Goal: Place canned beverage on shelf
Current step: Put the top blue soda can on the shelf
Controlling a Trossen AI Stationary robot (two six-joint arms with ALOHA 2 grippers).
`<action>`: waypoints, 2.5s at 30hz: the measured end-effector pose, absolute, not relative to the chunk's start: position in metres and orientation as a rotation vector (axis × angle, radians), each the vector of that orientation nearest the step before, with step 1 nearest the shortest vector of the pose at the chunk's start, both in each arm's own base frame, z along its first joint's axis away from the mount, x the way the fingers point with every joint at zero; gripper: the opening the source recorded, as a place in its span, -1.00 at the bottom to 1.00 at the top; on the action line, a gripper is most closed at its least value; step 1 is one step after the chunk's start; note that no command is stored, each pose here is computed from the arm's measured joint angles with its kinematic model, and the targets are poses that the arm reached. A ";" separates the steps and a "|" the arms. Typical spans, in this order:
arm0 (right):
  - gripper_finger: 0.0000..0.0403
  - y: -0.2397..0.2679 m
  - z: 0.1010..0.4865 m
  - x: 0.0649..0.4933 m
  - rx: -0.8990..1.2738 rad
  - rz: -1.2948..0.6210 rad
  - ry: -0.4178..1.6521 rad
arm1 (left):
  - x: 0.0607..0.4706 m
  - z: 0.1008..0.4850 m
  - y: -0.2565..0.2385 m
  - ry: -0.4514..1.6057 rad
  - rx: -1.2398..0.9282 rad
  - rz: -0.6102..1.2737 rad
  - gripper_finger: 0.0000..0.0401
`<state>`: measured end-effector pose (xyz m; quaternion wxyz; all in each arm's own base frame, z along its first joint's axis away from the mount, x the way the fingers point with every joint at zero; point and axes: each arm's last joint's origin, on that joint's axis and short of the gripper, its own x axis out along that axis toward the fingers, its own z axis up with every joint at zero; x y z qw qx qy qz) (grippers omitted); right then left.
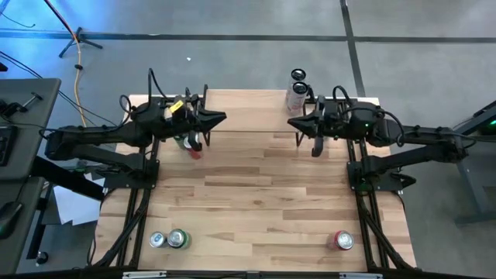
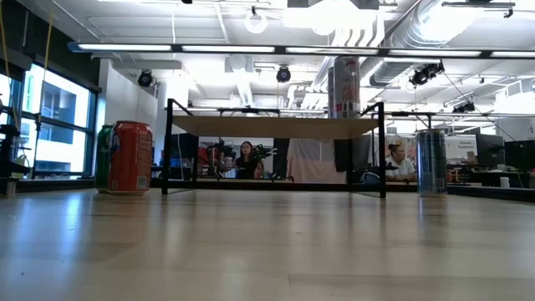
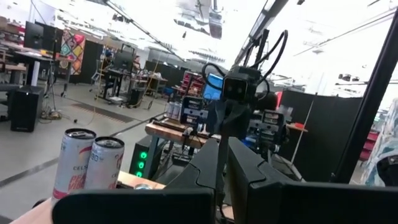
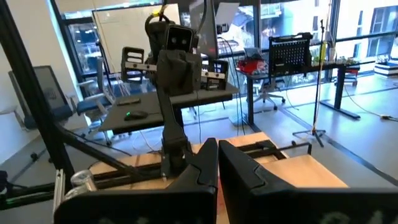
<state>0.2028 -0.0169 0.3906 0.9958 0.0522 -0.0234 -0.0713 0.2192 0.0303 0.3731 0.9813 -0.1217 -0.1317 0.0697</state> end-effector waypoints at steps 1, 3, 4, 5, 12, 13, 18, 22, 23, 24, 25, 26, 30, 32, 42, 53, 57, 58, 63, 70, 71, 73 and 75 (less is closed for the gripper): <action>-1.00 -0.017 0.393 0.203 0.118 -0.140 -0.070 | 0.219 0.373 0.030 -0.263 -0.245 0.140 -1.00; -1.00 -0.018 0.401 0.204 0.162 -0.149 -0.101 | 0.218 0.373 0.030 -0.264 -0.245 0.140 -1.00; -0.98 -0.018 0.406 0.205 0.181 -0.171 -0.104 | 0.218 0.374 0.030 -0.266 -0.245 0.140 -1.00; -0.96 -0.019 0.411 0.205 0.185 -0.200 -0.084 | 0.217 0.374 0.030 -0.267 -0.245 0.140 -1.00; -0.41 -0.036 0.428 0.205 0.208 -0.490 0.289 | 0.214 0.374 0.030 -0.252 -0.246 0.142 -1.00; -0.29 -0.039 0.429 0.204 0.230 -0.518 0.346 | 0.214 0.374 0.030 -0.251 -0.246 0.142 -1.00; 0.30 -0.056 0.424 0.198 0.313 -0.642 0.592 | 0.212 0.374 0.029 -0.241 -0.246 0.143 -1.00; 0.61 -0.065 0.421 0.184 0.356 -0.673 0.736 | 0.207 0.376 0.029 -0.236 -0.246 0.137 -1.00; 0.66 -0.068 0.419 0.180 0.364 -0.691 0.770 | 0.206 0.376 0.029 -0.240 -0.247 0.137 -1.00; 0.69 -0.070 0.417 0.176 0.376 -0.714 0.808 | 0.205 0.377 0.028 -0.241 -0.247 0.136 -1.00; 0.71 -0.074 0.414 0.171 0.399 -0.752 0.843 | 0.204 0.377 0.028 -0.240 -0.247 0.137 -1.00; 0.73 -0.077 0.412 0.165 0.422 -0.803 0.878 | 0.203 0.378 0.028 -0.246 -0.246 0.136 -1.00; 0.74 -0.096 0.404 0.147 0.556 -1.047 0.949 | 0.201 0.380 0.028 -0.256 -0.245 0.136 -1.00; 0.74 -0.106 0.402 0.141 0.613 -1.098 0.962 | 0.201 0.380 0.028 -0.257 -0.246 0.135 -1.00; 0.74 -0.162 0.377 0.138 0.710 -1.151 1.145 | 0.201 0.380 0.028 -0.257 -0.256 0.137 -1.00; 0.74 -0.179 0.328 0.129 0.916 -0.996 1.160 | 0.201 0.380 0.028 -0.257 -0.249 0.137 -1.00; 0.74 -0.179 0.306 0.128 0.949 -1.045 1.188 | 0.201 0.380 0.028 -0.256 -0.239 0.139 -1.00; 0.74 -0.180 0.300 0.128 0.960 -1.057 1.185 | 0.201 0.380 0.028 -0.256 -0.239 0.139 -1.00; 0.74 -0.183 0.282 0.131 0.997 -1.066 1.142 | 0.201 0.380 0.028 -0.256 -0.238 0.139 -1.00; 0.74 -0.180 0.271 0.128 1.008 -1.089 1.189 | 0.201 0.380 0.028 -0.256 -0.237 0.139 -1.00; 0.74 -0.179 0.268 0.128 1.011 -1.089 1.195 | 0.201 0.380 0.028 -0.256 -0.237 0.140 -1.00; 0.74 -0.179 0.264 0.128 1.019 -1.096 1.190 | 0.201 0.380 0.028 -0.256 -0.237 0.141 -1.00; 0.74 -0.179 0.260 0.128 1.030 -1.094 1.190 | 0.201 0.380 0.030 -0.257 -0.236 0.147 -1.00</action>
